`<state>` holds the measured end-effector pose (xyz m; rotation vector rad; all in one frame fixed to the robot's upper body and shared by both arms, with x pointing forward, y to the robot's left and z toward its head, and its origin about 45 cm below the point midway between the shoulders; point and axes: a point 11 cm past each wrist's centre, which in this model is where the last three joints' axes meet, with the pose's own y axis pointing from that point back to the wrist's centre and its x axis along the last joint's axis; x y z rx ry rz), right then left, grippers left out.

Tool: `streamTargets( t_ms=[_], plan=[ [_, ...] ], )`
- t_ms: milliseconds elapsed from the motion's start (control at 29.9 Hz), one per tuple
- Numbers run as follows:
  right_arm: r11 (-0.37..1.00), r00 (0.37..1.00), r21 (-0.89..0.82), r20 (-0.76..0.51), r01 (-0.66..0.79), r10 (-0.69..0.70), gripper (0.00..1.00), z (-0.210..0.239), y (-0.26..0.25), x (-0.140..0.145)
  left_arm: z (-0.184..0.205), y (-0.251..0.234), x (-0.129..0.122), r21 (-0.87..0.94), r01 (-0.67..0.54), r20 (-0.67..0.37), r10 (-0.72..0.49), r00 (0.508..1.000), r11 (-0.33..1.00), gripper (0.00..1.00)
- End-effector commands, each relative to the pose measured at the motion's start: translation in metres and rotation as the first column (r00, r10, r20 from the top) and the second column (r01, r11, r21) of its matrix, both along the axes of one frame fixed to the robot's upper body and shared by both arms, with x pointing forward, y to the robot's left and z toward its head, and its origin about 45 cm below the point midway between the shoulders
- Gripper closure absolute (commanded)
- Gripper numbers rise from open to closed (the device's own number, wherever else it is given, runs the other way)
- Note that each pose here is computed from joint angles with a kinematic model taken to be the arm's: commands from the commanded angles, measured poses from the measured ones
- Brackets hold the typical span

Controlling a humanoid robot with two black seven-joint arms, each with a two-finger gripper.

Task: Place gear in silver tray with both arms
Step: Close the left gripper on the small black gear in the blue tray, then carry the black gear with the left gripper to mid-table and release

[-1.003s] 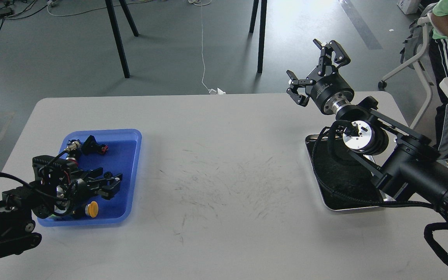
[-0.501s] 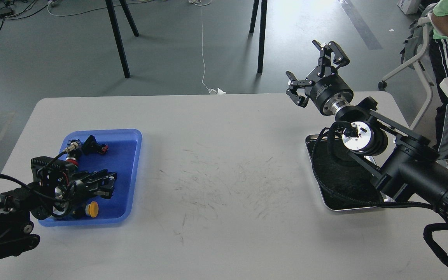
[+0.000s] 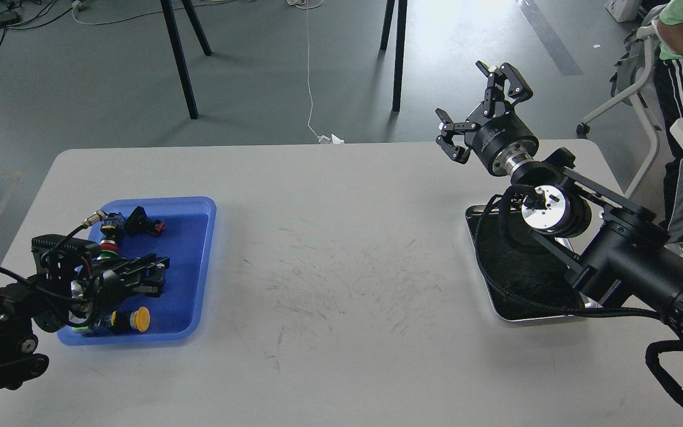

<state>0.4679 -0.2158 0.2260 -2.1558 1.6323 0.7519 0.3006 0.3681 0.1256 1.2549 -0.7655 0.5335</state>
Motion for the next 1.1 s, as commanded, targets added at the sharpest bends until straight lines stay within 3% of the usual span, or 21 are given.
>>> streamTargets(
  t_ms=[0, 201, 267, 501, 902, 1070],
  plan=[
    [1.0, 1.0, 0.0, 0.0, 0.0, 0.0, 0.01, 0.0, 0.0, 0.0, 0.017, -0.006, 0.005, -0.061, -0.03, 0.025, 0.032, 0.999, 0.998, 0.87],
    [1.0, 1.0, -0.001, 0.002, 0.0, 0.0, 0.01, 0.001, 0.0, 0.001, 0.032, -0.008, 0.017, -0.106, -0.063, 0.05, 0.068, 0.996, 0.992, 0.84],
    [1.0, 1.0, -0.001, 0.004, 0.0, 0.0, 0.01, 0.002, 0.001, 0.001, 0.042, -0.011, 0.022, -0.126, -0.064, 0.054, 0.072, 0.996, 0.99, 0.78],
    [1.0, 1.0, -0.002, 0.005, -0.001, 0.001, 0.01, 0.003, 0.0, 0.001, 0.051, -0.027, 0.025, -0.159, -0.037, 0.053, 0.046, 0.998, 0.987, 0.8],
    [1.0, 1.0, -0.009, 0.017, -0.001, 0.002, 0.01, 0.01, -0.001, 0.005, 0.073, -0.131, 0.034, -0.33, 0.308, 0.13, -0.28, 0.951, 0.892, 0.8],
    [1.0, 1.0, -0.013, 0.023, 0.001, 0.0, 0.01, 0.014, -0.002, 0.007, 0.067, -0.179, 0.029, -0.317, 0.47, 0.12, -0.456, 0.882, 0.824, 0.79]
  ],
)
